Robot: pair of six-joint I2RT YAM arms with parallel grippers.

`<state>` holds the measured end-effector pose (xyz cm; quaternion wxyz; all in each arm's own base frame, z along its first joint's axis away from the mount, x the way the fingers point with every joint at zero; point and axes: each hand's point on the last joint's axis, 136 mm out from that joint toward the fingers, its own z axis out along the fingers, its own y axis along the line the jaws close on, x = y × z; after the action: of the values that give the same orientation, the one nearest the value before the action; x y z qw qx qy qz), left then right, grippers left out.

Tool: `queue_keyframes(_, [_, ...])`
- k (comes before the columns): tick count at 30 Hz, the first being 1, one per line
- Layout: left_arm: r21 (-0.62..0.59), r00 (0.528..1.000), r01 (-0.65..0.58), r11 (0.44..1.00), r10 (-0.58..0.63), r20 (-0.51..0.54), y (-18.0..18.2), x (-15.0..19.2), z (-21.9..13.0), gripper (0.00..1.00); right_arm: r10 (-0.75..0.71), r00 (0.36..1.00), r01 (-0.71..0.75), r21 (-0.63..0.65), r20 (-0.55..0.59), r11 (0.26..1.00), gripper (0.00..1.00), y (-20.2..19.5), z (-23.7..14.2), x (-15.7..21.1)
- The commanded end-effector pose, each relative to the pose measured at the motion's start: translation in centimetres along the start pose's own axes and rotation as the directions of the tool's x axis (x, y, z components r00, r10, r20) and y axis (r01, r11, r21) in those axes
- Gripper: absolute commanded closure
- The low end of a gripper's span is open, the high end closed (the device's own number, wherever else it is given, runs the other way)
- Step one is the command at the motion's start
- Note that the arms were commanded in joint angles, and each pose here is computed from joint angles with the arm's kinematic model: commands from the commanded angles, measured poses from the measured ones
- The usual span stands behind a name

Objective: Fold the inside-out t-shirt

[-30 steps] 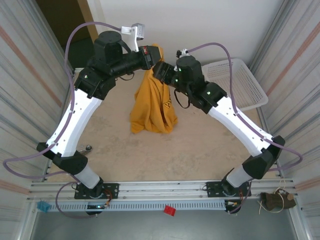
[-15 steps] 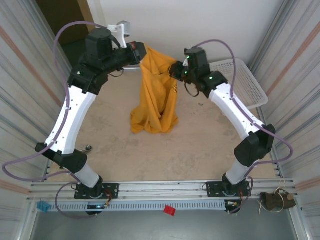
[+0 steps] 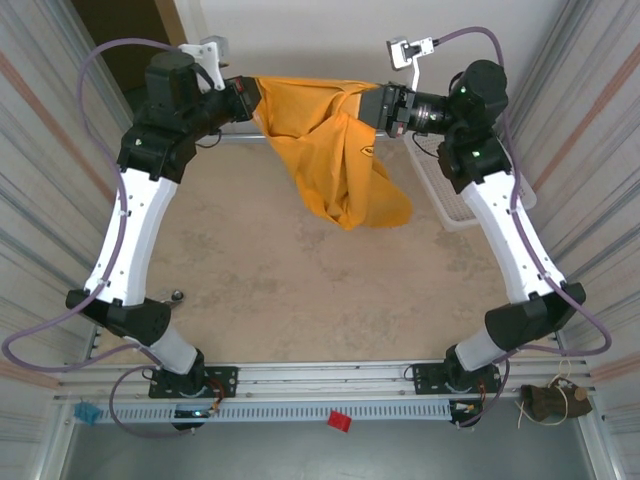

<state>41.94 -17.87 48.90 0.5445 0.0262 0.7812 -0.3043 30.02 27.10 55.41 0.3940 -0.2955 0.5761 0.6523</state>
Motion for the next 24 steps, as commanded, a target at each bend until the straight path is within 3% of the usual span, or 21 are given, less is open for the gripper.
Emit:
queue_keyframes(1, [-0.082,0.999,-0.023,0.996,0.026,0.041,1.8,-1.0,-0.8,1.0,-0.009,1.0,0.01,-0.043,0.028,0.999,1.0,-0.2,-1.0,-1.7])
queue_keyframes(3, [-0.069,0.994,-0.032,0.997,0.039,0.1,0.7,-2.9,-2.5,1.0,0.041,0.993,-0.045,0.032,0.108,0.998,1.0,-2.3,-2.3,-4.0])
queue_keyframes(5, [-0.021,0.978,-0.028,0.999,0.032,0.207,-1.4,-5.9,-5.4,1.0,0.059,0.978,-0.072,0.058,0.2,0.996,1.0,-2.0,-3.8,-7.1])
queue_keyframes(9, [0.13,0.893,-0.066,0.989,0.0,0.451,-7.0,-12.1,-12.5,1.0,-0.075,0.936,0.05,0.081,0.344,0.995,1.0,3.4,-5.8,-11.9])
queue_keyframes(10, [0.143,0.871,-0.094,0.985,0.012,0.492,-7.9,-13.0,-13.8,1.0,-0.144,0.921,0.1,0.138,0.361,0.985,1.0,4.2,-6.0,-12.4])
queue_keyframes(12, [0.089,0.856,-0.106,0.99,0.045,0.514,-7.5,-13.5,-13.6,1.0,-0.193,0.911,0.065,0.333,0.365,0.941,1.0,1.2,-6.2,-12.5])
queue_keyframes(13, [0.068,0.866,-0.098,0.993,0.052,0.498,-7.2,-13.5,-13.3,1.0,-0.172,0.925,0.053,0.334,0.338,0.941,1.0,0.7,-6.0,-12.6])
queue_keyframes(14, [0.091,0.866,-0.137,0.986,0.075,0.495,-8.3,-13.7,-13.7,1.0,-0.152,0.94,0.077,0.245,0.307,0.966,1.0,2.8,-5.3,-12.8])
queue_keyframes(15, [0.109,0.847,-0.211,0.971,0.125,0.516,-10.5,-13.6,-14.6,1.0,-0.177,0.939,0.137,0.152,0.295,0.979,1.0,6.2,-4.5,-12.7])
queue_keyframes(16, [0.095,0.8,-0.293,0.951,0.19,0.569,-12.8,-13.6,-16.0,1.0,-0.246,0.922,0.21,0.145,0.301,0.967,1.0,9.0,-4.0,-12.2])
queue_keyframes(18, [0.08,0.713,-0.385,0.919,0.241,0.658,-15.9,-13.6,-18.2,1.0,-0.413,0.855,0.296,0.36,0.313,0.885,1.0,10.1,-4.8,-11.7])
queue_keyframes(20, [0.074,0.714,-0.343,0.937,0.209,0.668,-15.1,-13.9,-18.4,1.0,-0.422,0.845,0.247,0.461,0.329,0.852,1.0,7.8,-6.5,-12.2])
queue_keyframes(22, [0.035,0.767,-0.26,0.965,0.184,0.614,-12.0,-13.9,-15.7,1.0,-0.262,0.892,0.062,0.473,0.369,0.879,1.0,1.2,-8.1,-12.6])
queue_keyframes(24, [-0.02,0.859,-0.113,0.993,0.108,0.5,-6.3,-13.1,-10.6,1.0,-0.069,0.927,-0.149,0.53,0.37,0.835,1.0,-7.9,-8.8,-11.0])
